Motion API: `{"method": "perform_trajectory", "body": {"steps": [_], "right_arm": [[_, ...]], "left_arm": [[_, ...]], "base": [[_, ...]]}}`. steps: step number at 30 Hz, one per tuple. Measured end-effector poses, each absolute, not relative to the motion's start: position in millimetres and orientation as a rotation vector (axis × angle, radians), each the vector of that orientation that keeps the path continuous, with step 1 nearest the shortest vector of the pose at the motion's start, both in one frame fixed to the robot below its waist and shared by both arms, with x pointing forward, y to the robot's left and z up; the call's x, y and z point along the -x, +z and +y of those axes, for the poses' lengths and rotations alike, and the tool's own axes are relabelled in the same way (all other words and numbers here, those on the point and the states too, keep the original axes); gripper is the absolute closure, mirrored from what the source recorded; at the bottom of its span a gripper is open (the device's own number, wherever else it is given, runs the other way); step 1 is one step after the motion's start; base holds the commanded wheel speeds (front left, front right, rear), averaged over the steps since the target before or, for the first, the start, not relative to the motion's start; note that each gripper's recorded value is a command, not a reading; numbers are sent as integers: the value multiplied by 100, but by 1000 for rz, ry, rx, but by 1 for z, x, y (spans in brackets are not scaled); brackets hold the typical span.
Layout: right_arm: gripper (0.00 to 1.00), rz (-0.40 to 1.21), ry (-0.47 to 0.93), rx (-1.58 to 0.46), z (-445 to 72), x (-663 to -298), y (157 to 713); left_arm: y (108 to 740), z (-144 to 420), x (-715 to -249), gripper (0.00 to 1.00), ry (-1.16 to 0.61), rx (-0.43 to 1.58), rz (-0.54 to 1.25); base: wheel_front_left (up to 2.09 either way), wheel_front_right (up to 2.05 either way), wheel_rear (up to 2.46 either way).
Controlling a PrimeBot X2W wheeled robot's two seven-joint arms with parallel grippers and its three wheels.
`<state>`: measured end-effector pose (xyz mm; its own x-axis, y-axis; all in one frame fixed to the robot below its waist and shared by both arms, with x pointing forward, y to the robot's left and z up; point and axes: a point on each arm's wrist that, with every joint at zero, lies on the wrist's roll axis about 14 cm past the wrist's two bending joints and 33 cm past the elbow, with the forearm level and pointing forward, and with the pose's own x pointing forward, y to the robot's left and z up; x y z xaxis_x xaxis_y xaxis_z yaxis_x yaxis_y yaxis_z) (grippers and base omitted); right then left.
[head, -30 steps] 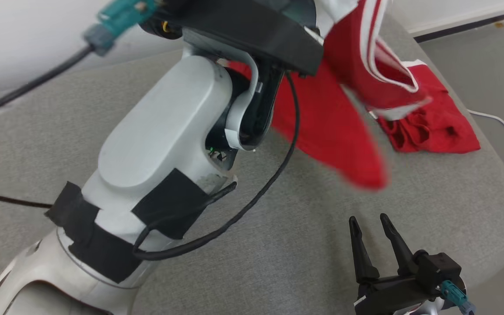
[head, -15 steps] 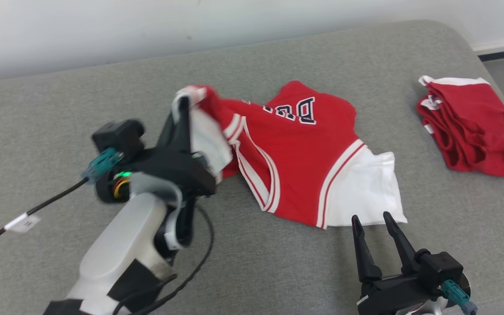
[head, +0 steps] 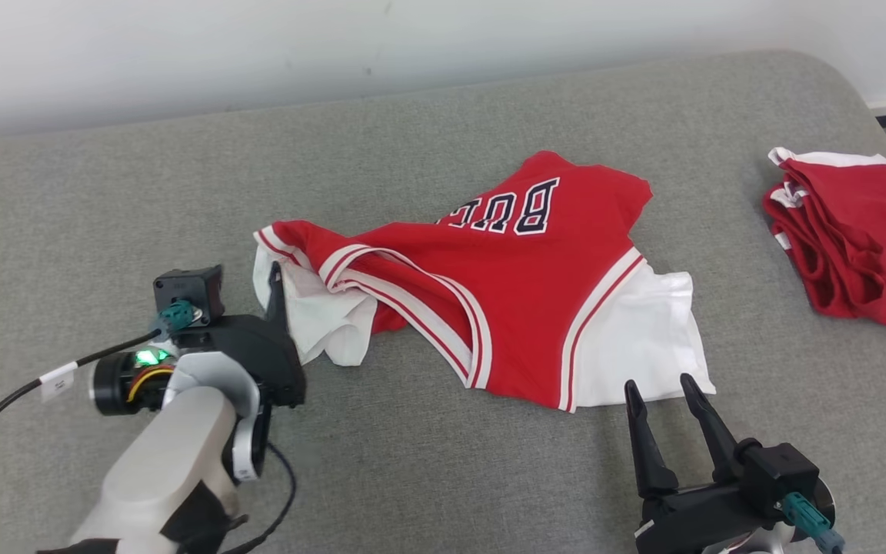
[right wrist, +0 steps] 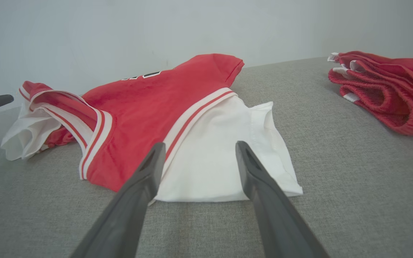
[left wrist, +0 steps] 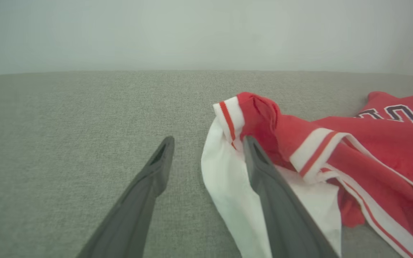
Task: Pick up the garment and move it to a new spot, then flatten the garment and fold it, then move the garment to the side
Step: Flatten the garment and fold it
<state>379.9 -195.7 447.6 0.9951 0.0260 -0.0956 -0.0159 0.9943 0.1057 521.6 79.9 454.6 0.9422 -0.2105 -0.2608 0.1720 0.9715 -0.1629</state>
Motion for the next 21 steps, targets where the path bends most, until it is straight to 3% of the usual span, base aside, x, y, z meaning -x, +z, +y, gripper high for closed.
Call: {"method": "perform_trajectory", "body": {"steps": [4, 14, 21], "right_arm": [[0, 96, 19, -107, -196, -379, 448], [0, 99, 22, -113, -193, -379, 446], [0, 100, -25, -111, -207, -376, 446]], "left_arm": [[460, 83, -520, 0, -216, 102, 265], [448, -32, -450, 0, -580, 184, 419], [428, -66, -431, 0, -679, 133, 509]], "base": [[0, 0, 0], [0, 0, 0], [0, 0, 0]]}}
